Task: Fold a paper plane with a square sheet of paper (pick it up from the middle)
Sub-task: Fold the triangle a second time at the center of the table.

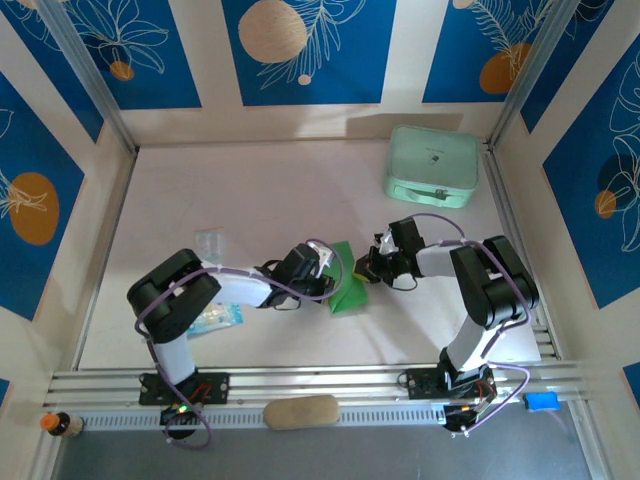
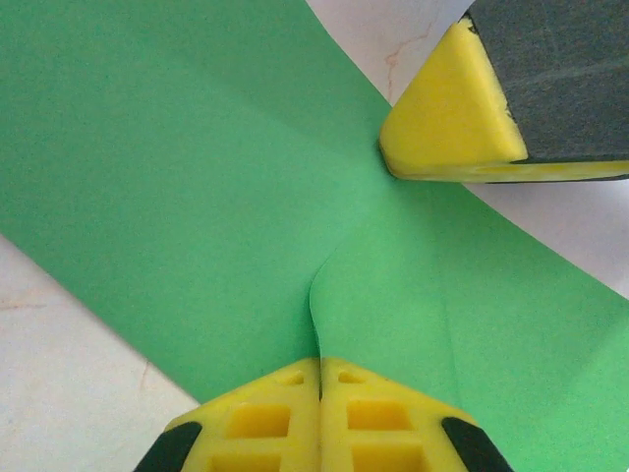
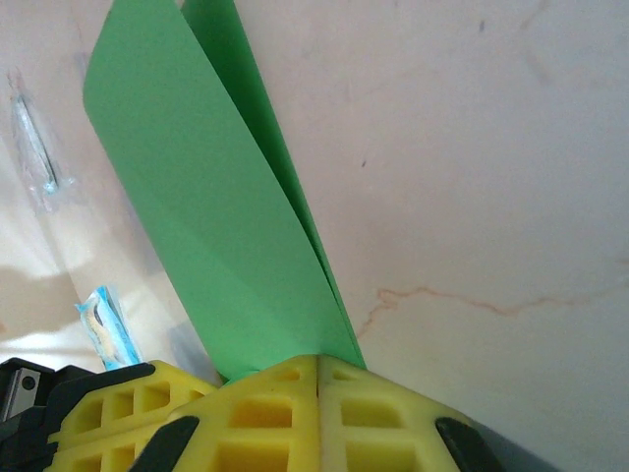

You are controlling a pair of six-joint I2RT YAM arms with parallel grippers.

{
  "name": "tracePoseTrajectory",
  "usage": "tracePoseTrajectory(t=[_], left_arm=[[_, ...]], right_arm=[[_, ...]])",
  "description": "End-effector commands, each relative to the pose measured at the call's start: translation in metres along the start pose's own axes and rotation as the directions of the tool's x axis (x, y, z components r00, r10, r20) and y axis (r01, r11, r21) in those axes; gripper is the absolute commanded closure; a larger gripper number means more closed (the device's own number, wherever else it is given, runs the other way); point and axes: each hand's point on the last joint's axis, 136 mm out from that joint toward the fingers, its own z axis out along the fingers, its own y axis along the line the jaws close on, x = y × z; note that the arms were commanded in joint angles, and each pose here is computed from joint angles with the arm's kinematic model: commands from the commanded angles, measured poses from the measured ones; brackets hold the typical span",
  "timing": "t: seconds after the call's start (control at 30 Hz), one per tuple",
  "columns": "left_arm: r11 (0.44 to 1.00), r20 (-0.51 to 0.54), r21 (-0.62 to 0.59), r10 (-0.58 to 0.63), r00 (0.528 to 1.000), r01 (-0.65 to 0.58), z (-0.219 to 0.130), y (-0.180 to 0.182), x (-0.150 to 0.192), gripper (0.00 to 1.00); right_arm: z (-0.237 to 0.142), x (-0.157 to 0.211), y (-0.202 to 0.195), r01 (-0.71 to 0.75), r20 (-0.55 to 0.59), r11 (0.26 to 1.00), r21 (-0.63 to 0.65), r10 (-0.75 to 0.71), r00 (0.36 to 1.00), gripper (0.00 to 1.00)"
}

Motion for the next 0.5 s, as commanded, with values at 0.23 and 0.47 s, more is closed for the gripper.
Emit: tracePoseTrajectory(t=[0.23, 0.47], left_arm=[[0.999, -0.095, -0.052, -0.006, 0.995, 0.001, 0.0, 0.016, 0.025, 0.99], [0.999, -0.087, -0.05, -0.012, 0.996, 0.008, 0.001, 0.017, 0.025, 1.0]], right_arm=[[-0.014, 0.01, 0.019, 0.021, -0.03, 0.999, -0.045, -0.022, 0.999, 1.0], [-0.003, 0.029, 0.037, 0.084, -0.094, 0.995, -0.047, -0.088, 0.992, 1.0]])
